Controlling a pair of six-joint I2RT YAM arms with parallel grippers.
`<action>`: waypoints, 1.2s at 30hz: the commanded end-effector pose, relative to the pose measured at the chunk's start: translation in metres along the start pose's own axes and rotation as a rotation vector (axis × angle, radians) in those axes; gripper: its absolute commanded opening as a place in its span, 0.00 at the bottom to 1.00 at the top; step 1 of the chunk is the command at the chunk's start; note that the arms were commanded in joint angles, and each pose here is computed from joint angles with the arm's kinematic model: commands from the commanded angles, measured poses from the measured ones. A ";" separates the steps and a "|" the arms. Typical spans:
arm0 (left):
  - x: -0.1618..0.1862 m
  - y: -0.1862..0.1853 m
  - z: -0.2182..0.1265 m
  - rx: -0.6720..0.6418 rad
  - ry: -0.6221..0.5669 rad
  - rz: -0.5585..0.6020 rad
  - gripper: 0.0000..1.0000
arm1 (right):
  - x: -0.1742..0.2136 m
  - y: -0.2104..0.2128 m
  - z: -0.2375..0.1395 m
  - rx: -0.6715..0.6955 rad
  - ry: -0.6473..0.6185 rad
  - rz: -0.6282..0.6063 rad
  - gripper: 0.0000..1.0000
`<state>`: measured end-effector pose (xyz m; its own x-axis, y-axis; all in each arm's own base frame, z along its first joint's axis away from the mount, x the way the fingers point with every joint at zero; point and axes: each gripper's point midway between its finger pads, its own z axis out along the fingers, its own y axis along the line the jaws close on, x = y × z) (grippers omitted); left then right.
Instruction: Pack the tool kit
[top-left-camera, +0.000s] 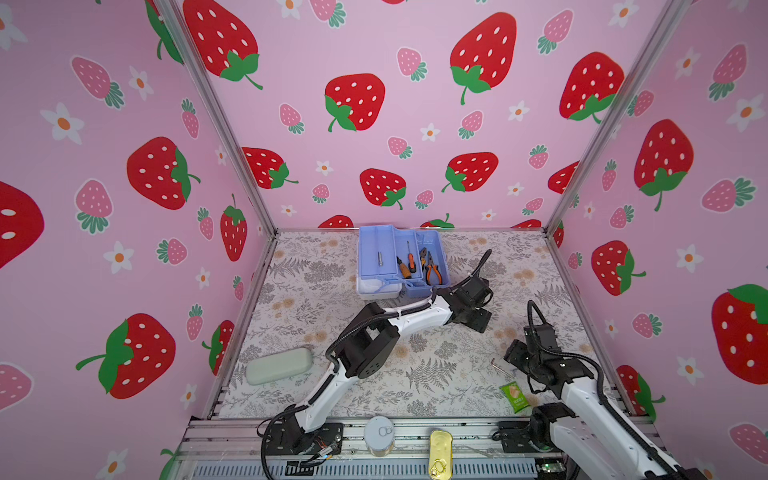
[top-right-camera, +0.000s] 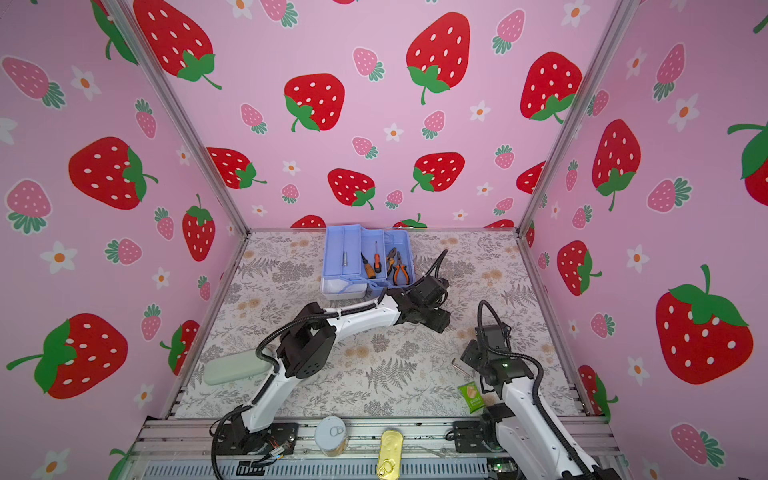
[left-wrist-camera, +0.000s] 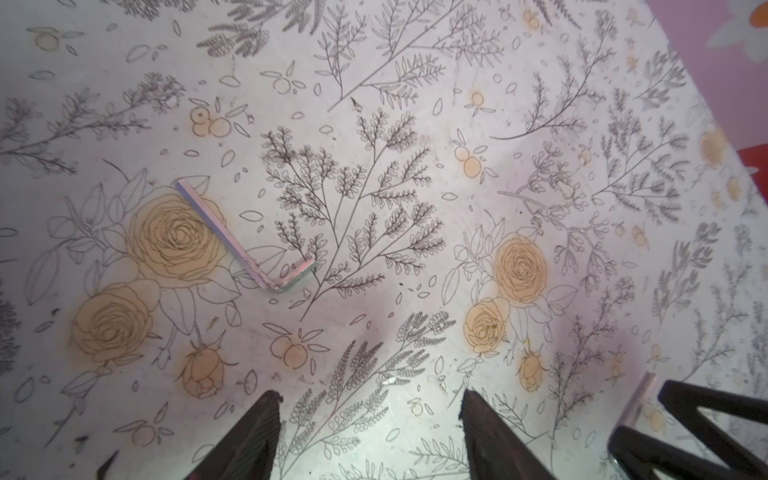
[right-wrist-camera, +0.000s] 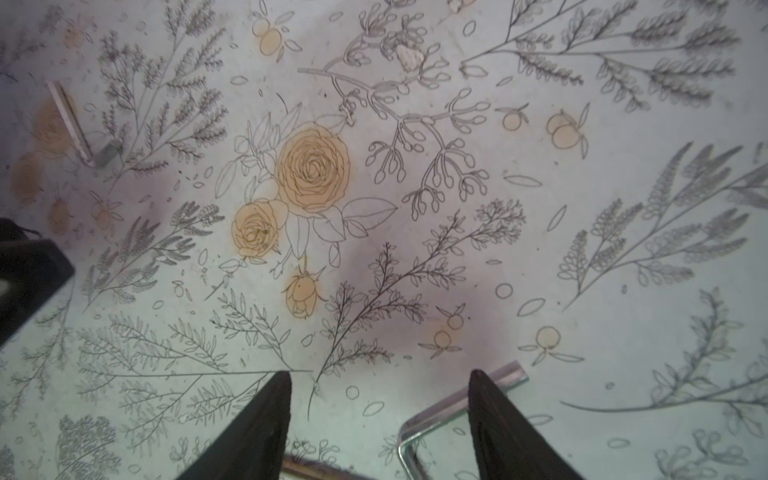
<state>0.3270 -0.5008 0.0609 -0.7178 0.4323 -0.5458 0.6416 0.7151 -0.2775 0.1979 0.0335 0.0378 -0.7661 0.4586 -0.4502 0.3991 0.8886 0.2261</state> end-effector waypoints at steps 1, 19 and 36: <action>-0.017 -0.020 -0.022 0.107 -0.038 0.041 0.72 | 0.006 -0.010 -0.008 0.096 0.021 0.052 0.70; -0.015 -0.057 -0.040 0.164 -0.037 0.190 0.72 | 0.040 0.039 0.017 0.084 0.108 0.023 0.70; -0.027 -0.031 -0.067 0.038 -0.102 0.154 0.72 | 0.050 0.183 0.038 -0.121 0.140 -0.225 0.34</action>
<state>0.3559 -0.4628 0.1287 -0.6318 0.4218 -0.6503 0.6696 0.7196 -0.1838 0.2548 0.1966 0.0216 -0.8579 0.3325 -0.3918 0.2588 0.9383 0.2296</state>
